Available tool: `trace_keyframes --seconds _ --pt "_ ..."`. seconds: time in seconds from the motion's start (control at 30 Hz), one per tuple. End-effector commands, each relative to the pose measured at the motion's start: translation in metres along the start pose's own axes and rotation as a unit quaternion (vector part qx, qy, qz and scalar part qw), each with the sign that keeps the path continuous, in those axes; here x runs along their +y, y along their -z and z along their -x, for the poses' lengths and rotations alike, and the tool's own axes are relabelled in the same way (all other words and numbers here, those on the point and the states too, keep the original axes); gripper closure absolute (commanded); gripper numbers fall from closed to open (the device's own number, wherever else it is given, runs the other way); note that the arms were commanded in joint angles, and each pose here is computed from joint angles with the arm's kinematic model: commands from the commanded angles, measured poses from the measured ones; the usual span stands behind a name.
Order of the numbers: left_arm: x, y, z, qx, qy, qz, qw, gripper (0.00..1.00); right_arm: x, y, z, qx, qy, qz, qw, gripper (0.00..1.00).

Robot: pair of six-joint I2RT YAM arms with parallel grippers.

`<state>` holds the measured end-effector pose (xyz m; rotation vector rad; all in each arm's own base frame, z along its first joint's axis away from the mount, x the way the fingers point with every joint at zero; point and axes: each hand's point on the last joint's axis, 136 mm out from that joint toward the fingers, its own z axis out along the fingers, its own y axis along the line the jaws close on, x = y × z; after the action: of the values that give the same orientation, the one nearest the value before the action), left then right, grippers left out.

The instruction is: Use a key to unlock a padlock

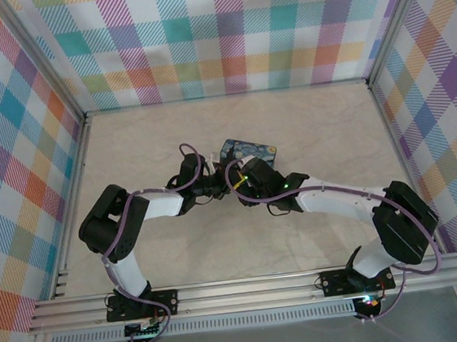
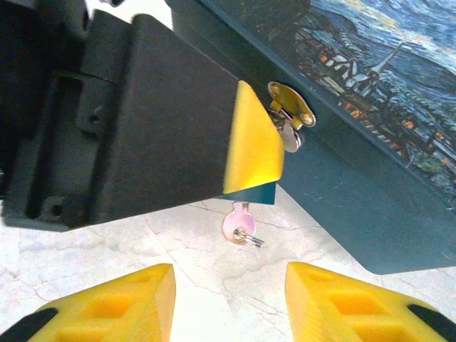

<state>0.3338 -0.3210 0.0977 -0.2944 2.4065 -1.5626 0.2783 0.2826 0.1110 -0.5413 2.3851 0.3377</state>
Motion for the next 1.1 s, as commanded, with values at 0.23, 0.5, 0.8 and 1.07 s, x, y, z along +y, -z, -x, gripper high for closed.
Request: trace_keyframes --seconds 0.23,0.5,0.8,1.07 --pt "-0.037 0.007 0.008 -0.005 -0.025 -0.05 0.998 1.0 0.002 -0.015 0.01 -0.01 0.026 -0.015 0.999 0.57" --pt "-0.036 0.006 0.007 -0.004 -0.024 -0.05 0.998 1.0 0.002 -0.021 0.015 -0.01 0.035 -0.024 0.999 0.64" --pt "-0.038 0.008 0.007 -0.005 -0.026 -0.052 0.998 1.0 0.005 -0.025 0.013 0.0 0.043 -0.018 0.999 0.96" --pt "-0.034 0.008 0.007 -0.007 -0.026 -0.048 0.998 1.0 0.006 -0.028 0.006 0.006 0.034 -0.011 0.999 1.0"
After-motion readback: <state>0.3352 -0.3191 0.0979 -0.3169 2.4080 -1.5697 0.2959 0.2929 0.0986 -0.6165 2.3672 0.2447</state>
